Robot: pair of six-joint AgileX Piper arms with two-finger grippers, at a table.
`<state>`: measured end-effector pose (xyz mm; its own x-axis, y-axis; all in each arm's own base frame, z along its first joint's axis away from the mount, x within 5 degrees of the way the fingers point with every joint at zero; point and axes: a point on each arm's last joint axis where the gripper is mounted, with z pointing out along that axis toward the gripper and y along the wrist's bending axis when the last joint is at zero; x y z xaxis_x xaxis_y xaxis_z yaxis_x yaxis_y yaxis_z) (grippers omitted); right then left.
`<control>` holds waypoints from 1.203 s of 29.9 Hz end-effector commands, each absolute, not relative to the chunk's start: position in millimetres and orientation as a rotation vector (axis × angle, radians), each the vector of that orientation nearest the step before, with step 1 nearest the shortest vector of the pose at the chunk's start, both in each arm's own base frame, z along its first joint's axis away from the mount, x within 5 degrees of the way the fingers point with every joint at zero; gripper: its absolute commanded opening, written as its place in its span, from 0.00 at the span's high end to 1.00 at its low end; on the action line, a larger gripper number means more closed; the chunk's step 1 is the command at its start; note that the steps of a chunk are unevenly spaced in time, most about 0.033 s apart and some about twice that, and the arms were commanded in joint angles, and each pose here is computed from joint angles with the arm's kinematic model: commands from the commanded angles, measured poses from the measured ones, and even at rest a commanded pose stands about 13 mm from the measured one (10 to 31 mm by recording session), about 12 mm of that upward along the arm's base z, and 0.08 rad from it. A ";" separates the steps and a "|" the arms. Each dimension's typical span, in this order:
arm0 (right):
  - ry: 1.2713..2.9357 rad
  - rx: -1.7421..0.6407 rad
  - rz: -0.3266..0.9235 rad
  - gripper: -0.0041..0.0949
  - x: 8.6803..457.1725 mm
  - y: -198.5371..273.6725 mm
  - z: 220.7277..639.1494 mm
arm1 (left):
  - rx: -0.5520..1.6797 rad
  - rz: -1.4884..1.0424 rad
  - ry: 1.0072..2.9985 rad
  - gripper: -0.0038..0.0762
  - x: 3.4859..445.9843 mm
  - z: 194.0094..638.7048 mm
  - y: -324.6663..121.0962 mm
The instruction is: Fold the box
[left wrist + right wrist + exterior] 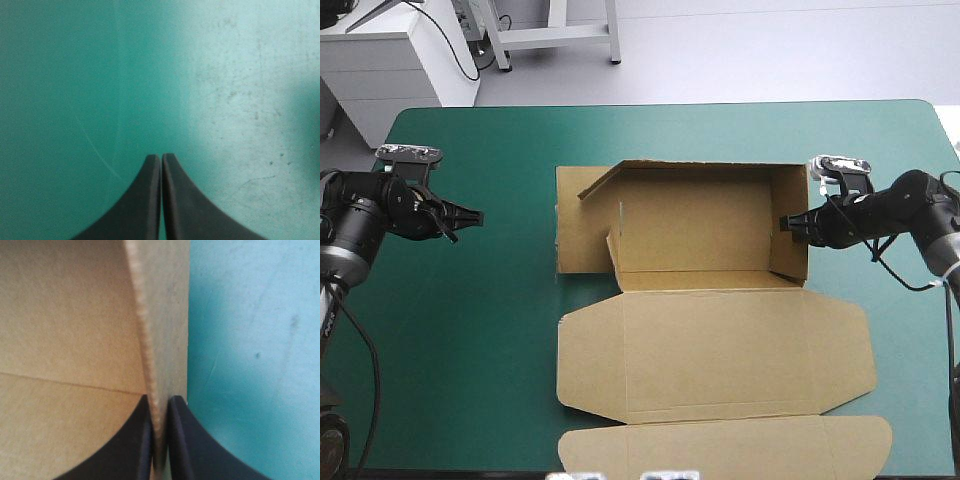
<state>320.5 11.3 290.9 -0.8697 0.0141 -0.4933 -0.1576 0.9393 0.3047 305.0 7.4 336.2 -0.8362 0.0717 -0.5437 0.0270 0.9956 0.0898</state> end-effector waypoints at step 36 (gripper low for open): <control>2.245 -0.049 0.224 0.62 355.4 -3.9 395.2 | 0.061 0.110 2.557 0.96 295.4 350.4 8.1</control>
